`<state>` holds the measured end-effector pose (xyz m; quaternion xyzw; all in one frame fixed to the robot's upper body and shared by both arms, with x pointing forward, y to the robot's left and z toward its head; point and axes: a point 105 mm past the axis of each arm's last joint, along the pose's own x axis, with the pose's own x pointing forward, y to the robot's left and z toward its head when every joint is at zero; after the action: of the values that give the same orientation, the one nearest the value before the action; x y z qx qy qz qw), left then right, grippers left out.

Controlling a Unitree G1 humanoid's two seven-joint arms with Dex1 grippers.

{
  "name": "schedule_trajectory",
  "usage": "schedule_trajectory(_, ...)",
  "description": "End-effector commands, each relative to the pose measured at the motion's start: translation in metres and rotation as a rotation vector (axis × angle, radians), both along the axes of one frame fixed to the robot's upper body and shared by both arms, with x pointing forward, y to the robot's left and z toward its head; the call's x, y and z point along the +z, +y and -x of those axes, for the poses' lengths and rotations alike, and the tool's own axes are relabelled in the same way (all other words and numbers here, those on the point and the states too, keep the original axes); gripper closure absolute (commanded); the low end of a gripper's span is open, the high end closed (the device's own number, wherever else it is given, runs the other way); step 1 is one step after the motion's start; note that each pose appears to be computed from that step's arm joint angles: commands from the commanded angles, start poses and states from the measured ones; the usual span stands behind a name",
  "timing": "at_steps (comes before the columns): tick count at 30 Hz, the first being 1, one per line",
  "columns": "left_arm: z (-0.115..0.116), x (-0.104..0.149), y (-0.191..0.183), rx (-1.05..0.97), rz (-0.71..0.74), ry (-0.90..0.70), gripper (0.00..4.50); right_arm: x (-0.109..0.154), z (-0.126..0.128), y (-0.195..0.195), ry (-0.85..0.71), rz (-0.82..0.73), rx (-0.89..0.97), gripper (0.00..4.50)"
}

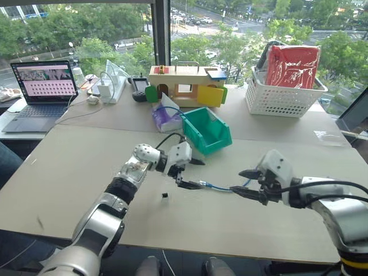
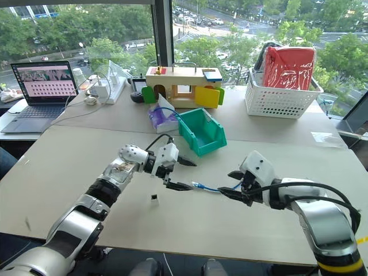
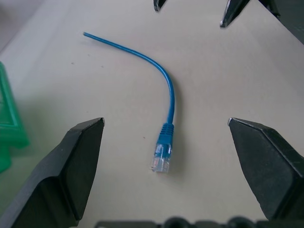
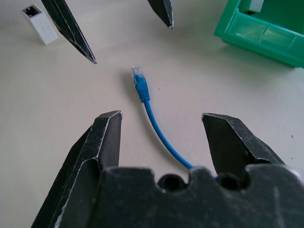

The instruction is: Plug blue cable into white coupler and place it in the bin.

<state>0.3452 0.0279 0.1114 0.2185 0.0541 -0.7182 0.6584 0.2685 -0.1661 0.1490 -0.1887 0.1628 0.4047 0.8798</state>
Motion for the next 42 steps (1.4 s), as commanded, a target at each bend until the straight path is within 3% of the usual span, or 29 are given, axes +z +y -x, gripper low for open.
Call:
schedule_trajectory(1,-0.006,0.001,-0.004,-0.028,-0.014,-0.029,0.0,0.012,0.008,-0.004,-0.049,-0.015,-0.052,1.35)
schedule_trajectory(11,-0.012,-0.022,0.002,-0.02,-0.124,-0.04,0.0,0.004,0.02,-0.013,-0.021,0.014,-0.088,1.35)
schedule_trajectory(18,-0.014,-0.024,-0.002,0.004,-0.111,-0.023,0.0,0.003,0.02,-0.018,-0.015,0.022,-0.091,1.35)
schedule_trajectory(21,-0.015,-0.024,-0.007,0.022,-0.089,-0.032,0.78,0.003,0.02,-0.017,-0.013,0.022,-0.086,1.33)
schedule_trajectory(30,-0.011,-0.036,-0.008,0.037,-0.088,0.001,4.29,0.003,0.022,-0.019,0.045,-0.025,-0.111,1.33)
schedule_trajectory(32,-0.014,-0.033,-0.009,0.058,-0.06,0.01,4.43,0.003,0.022,-0.02,0.065,-0.076,-0.161,1.33)
schedule_trajectory(36,-0.013,-0.011,-0.019,0.06,0.085,0.056,4.43,-0.006,0.032,-0.02,0.175,-0.378,-0.343,1.33)
schedule_trajectory(42,0.013,0.023,-0.04,-0.009,0.253,0.071,4.43,-0.021,0.046,0.003,0.283,-0.78,-0.527,1.33)
